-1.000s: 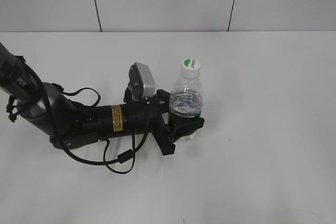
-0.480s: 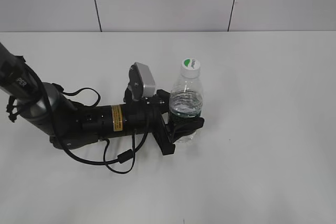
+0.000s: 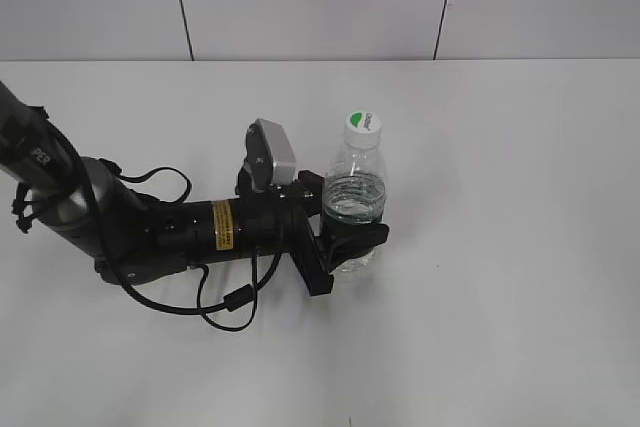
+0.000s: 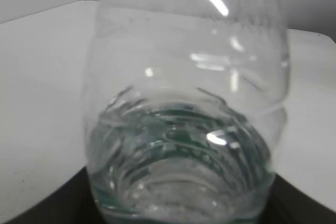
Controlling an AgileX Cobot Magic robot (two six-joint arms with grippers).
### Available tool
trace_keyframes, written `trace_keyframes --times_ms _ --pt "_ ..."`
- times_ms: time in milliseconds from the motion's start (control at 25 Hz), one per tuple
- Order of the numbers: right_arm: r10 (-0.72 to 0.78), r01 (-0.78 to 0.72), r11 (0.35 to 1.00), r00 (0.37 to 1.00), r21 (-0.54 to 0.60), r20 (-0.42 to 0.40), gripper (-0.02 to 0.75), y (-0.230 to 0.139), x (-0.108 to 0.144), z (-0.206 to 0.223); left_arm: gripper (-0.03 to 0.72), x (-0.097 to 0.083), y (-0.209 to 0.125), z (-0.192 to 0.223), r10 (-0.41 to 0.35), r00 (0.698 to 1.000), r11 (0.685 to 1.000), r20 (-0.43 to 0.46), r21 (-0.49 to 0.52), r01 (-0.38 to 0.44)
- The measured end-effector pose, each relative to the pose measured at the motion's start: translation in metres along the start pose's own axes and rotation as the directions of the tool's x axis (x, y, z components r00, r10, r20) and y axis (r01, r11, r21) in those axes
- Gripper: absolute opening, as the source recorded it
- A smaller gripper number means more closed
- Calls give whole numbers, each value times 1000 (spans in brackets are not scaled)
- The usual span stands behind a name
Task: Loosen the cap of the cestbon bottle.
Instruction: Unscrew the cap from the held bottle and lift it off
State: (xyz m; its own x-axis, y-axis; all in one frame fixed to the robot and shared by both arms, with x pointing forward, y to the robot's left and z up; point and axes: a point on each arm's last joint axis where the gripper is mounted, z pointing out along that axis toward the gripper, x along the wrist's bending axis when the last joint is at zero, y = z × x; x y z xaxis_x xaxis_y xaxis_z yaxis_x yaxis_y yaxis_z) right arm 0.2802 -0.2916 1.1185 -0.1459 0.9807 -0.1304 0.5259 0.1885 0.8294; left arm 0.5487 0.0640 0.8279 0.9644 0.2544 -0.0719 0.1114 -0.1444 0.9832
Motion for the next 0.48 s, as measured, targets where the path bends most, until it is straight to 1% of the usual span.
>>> trace_keyframes --times_ms 240,360,400,480 --pt "71 -65 992 996 110 -56 590 65 -14 24 403 0 0 0 0 1000 1000 0 0 0" --pt "98 -82 980 992 181 -84 590 92 -20 43 403 0 0 0 0 1000 1000 0 0 0" --pt "109 -86 971 990 222 -94 591 101 -23 57 403 0 0 0 0 1000 1000 0 0 0" --pt "117 -85 960 988 265 -104 593 114 -27 70 403 0 0 0 0 1000 1000 -1 0 0"
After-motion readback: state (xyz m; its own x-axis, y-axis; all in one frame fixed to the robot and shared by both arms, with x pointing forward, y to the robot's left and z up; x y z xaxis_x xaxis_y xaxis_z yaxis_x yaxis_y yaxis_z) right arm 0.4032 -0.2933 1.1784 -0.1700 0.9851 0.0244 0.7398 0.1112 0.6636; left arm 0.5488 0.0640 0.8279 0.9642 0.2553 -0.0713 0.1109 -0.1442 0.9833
